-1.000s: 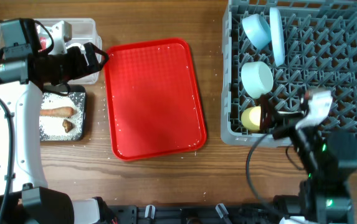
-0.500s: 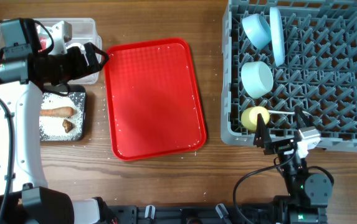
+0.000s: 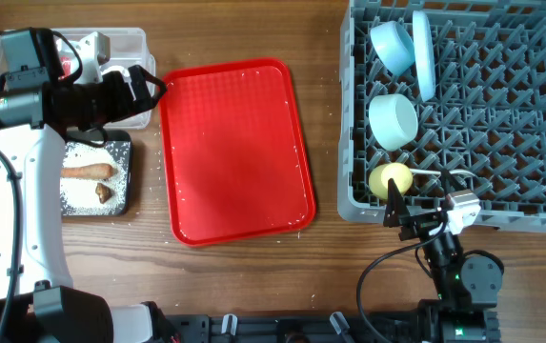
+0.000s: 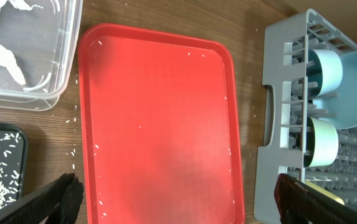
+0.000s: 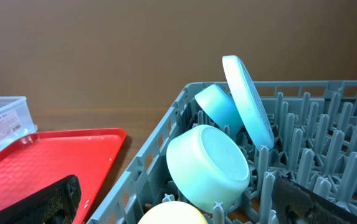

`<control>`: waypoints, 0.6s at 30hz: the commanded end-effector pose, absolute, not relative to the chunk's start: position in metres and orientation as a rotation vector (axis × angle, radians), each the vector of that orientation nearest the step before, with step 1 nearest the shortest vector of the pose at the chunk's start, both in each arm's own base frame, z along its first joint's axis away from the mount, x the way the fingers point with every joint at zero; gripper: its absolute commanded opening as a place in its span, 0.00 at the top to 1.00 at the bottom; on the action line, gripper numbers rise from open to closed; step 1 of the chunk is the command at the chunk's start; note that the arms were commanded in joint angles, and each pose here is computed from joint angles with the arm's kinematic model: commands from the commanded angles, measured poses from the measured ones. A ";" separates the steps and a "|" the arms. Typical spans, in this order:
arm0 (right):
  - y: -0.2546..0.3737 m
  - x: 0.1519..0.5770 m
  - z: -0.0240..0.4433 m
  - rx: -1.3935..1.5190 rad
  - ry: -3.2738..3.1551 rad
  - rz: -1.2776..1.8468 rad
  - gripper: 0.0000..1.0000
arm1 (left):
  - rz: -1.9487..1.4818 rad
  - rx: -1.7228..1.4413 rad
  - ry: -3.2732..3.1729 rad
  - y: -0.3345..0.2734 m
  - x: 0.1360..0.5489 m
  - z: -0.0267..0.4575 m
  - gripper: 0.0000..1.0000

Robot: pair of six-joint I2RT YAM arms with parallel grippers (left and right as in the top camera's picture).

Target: Sort waste into correct bins and load items into the dishwasher rack

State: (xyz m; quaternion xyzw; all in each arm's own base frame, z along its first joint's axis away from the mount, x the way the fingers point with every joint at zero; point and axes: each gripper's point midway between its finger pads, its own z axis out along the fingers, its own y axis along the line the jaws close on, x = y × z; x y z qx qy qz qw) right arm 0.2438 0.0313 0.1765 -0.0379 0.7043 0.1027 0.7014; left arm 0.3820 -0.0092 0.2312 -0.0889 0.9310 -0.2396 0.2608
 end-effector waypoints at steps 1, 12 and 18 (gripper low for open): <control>0.031 0.244 0.179 -0.072 1.557 0.236 0.00 | -0.643 -0.236 2.511 -0.007 0.384 0.234 0.00; 0.031 0.244 0.179 -0.072 1.557 0.237 0.00 | -0.543 0.322 2.233 -0.070 0.416 0.232 0.00; 0.031 0.244 0.179 -0.072 1.557 0.236 0.00 | -0.402 0.060 1.902 -0.053 0.378 0.210 0.00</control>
